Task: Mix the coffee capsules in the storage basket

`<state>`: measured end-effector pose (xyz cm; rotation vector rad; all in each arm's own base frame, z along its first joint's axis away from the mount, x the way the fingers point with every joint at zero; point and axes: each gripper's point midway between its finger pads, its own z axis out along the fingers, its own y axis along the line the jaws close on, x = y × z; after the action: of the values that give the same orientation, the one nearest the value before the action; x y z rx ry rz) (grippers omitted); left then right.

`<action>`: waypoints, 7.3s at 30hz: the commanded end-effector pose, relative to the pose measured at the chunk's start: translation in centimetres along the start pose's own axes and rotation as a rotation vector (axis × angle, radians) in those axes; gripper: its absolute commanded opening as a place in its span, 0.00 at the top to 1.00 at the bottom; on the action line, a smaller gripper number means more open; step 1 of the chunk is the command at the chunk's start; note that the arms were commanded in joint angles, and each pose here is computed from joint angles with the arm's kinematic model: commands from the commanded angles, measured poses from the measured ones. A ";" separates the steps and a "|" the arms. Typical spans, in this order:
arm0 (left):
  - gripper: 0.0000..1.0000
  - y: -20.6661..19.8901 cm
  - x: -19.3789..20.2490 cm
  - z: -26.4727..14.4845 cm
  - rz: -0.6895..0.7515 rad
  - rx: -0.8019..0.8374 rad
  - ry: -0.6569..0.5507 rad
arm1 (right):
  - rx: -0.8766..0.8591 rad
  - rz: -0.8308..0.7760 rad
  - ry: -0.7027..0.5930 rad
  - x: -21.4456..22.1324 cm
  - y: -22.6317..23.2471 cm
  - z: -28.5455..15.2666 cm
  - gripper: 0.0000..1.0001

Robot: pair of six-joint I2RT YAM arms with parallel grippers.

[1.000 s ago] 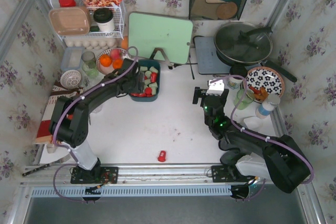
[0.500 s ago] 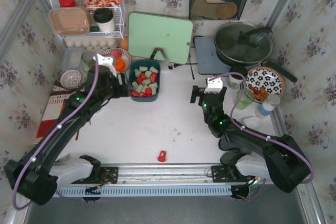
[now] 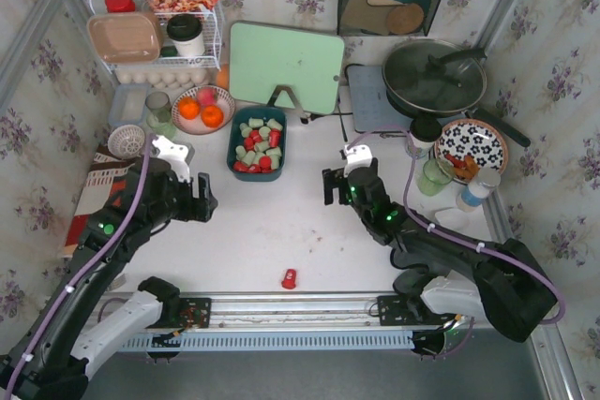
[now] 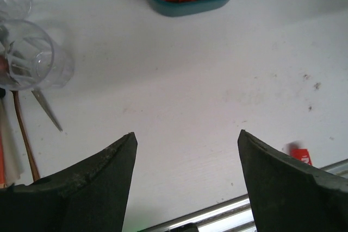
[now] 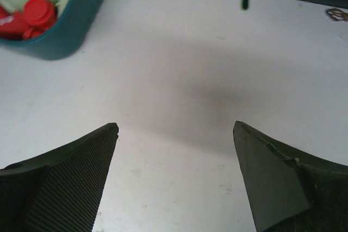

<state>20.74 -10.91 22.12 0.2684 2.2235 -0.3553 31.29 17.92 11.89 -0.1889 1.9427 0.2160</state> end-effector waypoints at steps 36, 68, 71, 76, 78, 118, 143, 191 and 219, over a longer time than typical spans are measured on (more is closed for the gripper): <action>0.22 0.2 0.9 -2.1 0.054 0.038 -0.083 | -1.149 -0.739 0.141 14.2 18.8 -13.8 0.00; 0.22 0.3 0.9 -1.7 0.042 0.040 -0.070 | -1.210 -0.829 0.216 16.6 20.0 -12.9 0.64; 0.22 0.3 0.9 -1.7 0.041 0.040 -0.072 | -1.182 -0.845 0.207 16.3 19.8 -12.5 0.74; 0.22 0.3 0.9 -1.7 0.040 0.040 -0.070 | -1.111 -0.853 0.160 14.4 19.9 -11.5 0.83; 0.22 0.3 0.9 -1.7 0.038 0.040 -0.071 | -1.068 -0.845 0.116 12.7 20.3 -10.8 0.83; 0.22 0.4 0.6 -1.7 0.003 0.041 -0.070 | -0.470 -0.262 -0.286 -9.4 19.9 25.1 0.54; 0.22 0.4 0.2 -1.7 -0.032 0.054 -0.078 | -0.196 -0.295 -0.350 -14.8 10.3 12.3 0.06; 0.01 2.4 0.5 1.2 -0.218 0.012 0.060 | 0.544 0.075 -0.442 -1.7 -16.7 -2.5 0.00; 0.01 3.0 0.3 2.3 -0.349 0.044 0.106 | 0.538 -0.028 -0.446 -2.2 -18.2 -0.7 0.00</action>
<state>22.87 -8.44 19.32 -0.0850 2.3964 -0.5583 34.72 -0.86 12.48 0.2366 1.4895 -0.3172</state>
